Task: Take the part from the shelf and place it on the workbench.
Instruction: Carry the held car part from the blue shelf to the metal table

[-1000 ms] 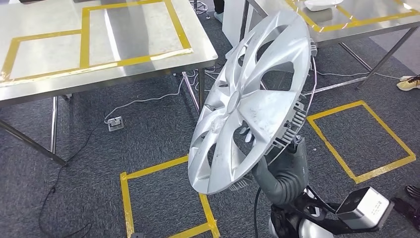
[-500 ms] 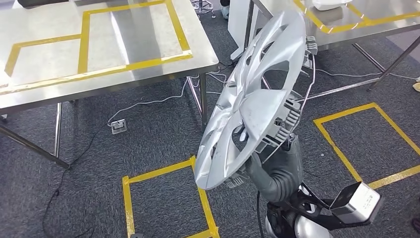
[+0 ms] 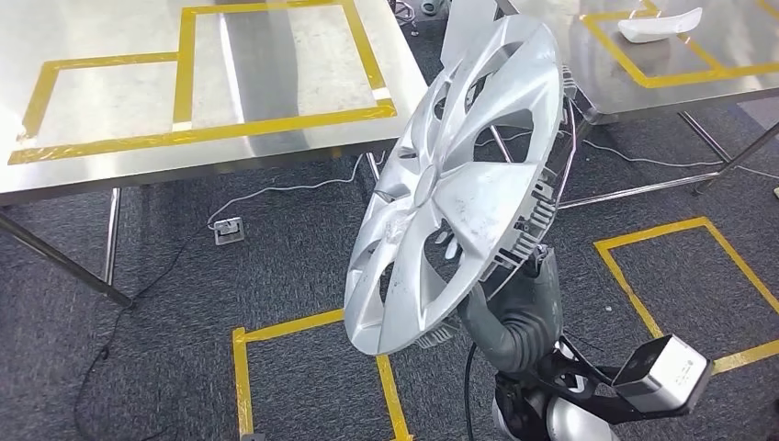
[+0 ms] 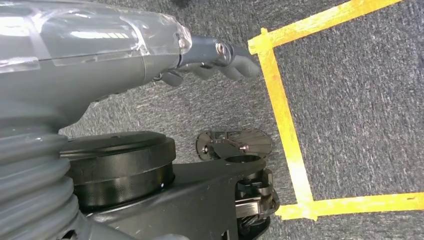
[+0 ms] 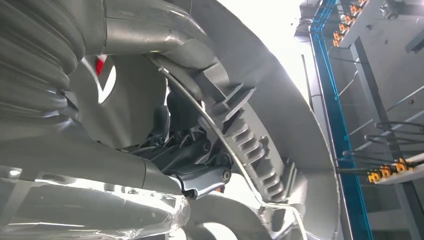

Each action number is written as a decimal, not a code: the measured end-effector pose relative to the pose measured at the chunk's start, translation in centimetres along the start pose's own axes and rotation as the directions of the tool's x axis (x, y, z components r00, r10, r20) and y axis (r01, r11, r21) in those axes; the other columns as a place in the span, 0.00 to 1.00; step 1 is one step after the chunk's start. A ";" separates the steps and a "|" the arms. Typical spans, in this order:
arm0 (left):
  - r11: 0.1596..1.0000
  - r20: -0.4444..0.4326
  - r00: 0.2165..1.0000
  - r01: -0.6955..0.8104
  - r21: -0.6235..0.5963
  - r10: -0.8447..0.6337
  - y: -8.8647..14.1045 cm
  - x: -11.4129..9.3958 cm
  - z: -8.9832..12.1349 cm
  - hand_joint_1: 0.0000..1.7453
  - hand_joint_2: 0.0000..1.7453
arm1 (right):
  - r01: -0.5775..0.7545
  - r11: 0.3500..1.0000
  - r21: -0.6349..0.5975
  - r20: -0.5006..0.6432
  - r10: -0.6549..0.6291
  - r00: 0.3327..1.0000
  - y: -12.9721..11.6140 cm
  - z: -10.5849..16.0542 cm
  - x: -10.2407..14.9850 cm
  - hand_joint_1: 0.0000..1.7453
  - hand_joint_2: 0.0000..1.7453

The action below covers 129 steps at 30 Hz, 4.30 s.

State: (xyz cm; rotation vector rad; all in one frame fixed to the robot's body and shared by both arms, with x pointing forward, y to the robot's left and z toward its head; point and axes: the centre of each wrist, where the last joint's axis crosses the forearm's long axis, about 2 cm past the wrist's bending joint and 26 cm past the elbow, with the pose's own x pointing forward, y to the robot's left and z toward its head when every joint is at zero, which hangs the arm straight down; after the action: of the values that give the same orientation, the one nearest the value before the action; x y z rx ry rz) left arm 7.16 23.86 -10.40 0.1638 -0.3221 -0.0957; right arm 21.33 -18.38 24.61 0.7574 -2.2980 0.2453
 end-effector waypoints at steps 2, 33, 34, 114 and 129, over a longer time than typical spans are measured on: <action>1.000 0.000 1.000 0.000 0.001 0.000 0.0 0.0 0.0 0.00 1.00 | -0.002 1.000 0.002 0.003 0.002 1.000 0.0 -0.1 0.0 1.00 1.00; 1.000 -0.002 1.000 -0.001 0.010 0.001 0.4 0.1 -0.1 0.00 1.00 | -0.014 1.000 0.001 0.002 0.014 1.000 -0.1 0.0 0.0 1.00 1.00; 1.000 -0.001 1.000 -0.001 0.010 0.001 0.4 0.1 -0.1 0.00 1.00 | -0.016 1.000 0.001 0.003 0.016 1.000 -0.1 0.0 0.0 1.00 1.00; 1.000 -0.020 1.000 -0.005 -0.014 0.005 -0.5 0.1 0.1 0.00 1.00 | 0.013 1.000 -0.013 0.011 -0.013 1.000 -0.1 0.0 0.0 1.00 1.00; 1.000 -0.026 1.000 -0.002 -0.001 0.002 0.0 -0.2 0.0 0.00 1.00 | 0.018 1.000 -0.023 0.011 -0.018 1.000 -0.2 0.2 -0.1 1.00 1.00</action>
State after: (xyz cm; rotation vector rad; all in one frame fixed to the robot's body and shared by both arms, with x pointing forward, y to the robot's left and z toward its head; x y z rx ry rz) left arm 6.98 23.92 -10.44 0.1632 -0.2961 -0.0917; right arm 21.39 -18.54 24.36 0.7693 -2.2992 0.2061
